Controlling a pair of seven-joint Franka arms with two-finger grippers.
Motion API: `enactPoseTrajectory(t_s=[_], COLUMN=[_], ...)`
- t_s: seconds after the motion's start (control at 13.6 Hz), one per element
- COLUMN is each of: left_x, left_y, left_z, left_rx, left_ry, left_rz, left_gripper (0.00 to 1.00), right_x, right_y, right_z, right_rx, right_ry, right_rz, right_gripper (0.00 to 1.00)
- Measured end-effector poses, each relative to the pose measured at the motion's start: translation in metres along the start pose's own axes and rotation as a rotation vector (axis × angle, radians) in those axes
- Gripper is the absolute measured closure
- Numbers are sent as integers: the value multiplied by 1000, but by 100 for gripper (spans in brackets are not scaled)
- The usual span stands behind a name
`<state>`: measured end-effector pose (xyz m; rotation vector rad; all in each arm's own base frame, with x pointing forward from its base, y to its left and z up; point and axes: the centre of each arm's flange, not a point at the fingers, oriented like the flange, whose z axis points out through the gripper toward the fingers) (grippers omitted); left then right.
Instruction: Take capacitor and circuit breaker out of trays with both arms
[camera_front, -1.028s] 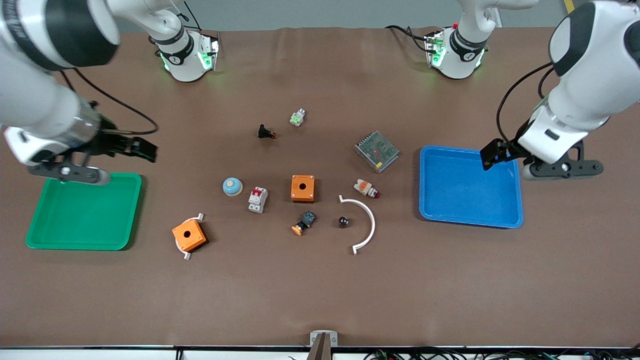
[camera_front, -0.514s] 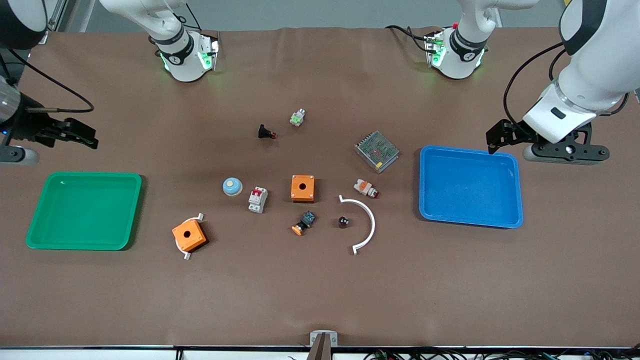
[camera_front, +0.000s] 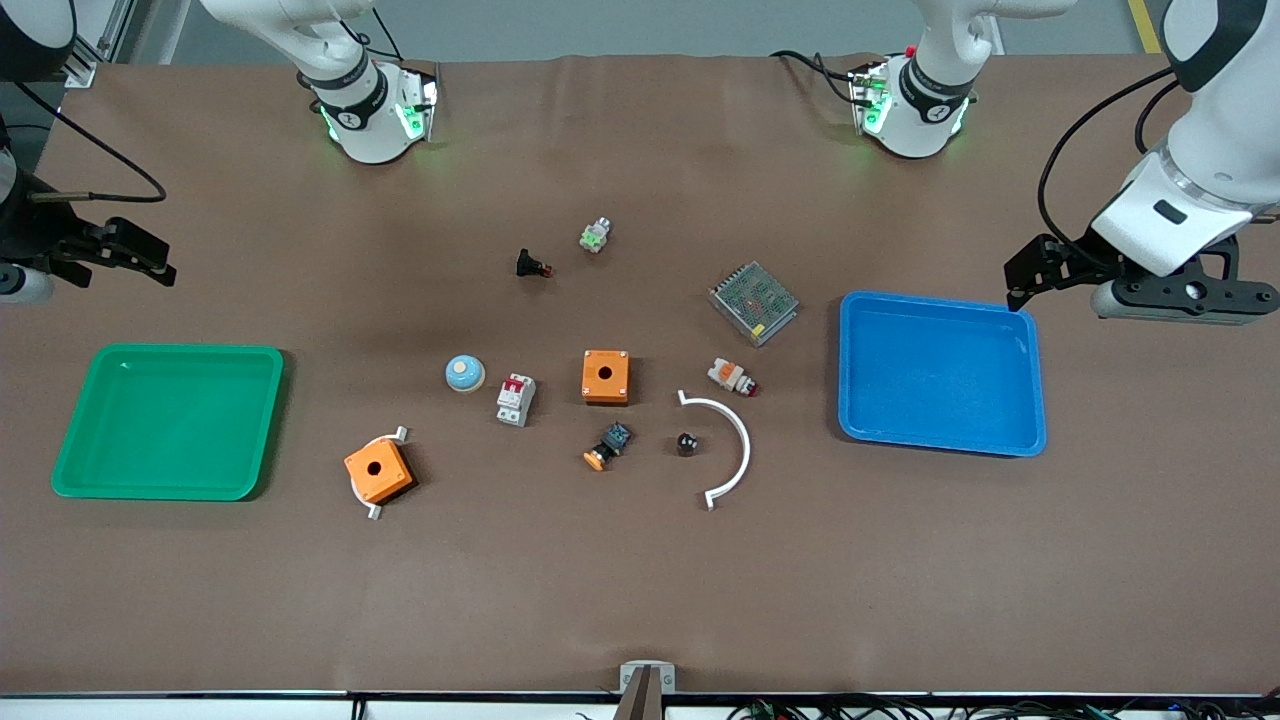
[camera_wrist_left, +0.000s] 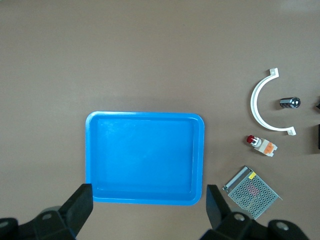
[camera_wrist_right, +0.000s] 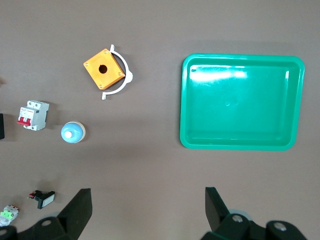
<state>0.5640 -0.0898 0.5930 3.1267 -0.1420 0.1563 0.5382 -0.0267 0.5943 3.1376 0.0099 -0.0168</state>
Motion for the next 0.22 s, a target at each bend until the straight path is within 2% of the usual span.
enactPoseTrajectory(t_s=[0.22], left_x=[0], left_y=[-2], left_z=[0], left_rx=[0], left_ry=[0], left_rz=[-2], left_gripper=[0], right_x=[-1], right_y=[0], right_z=[-3], right_rx=[0], right_ry=[7], right_rz=[0], right_gripper=[0])
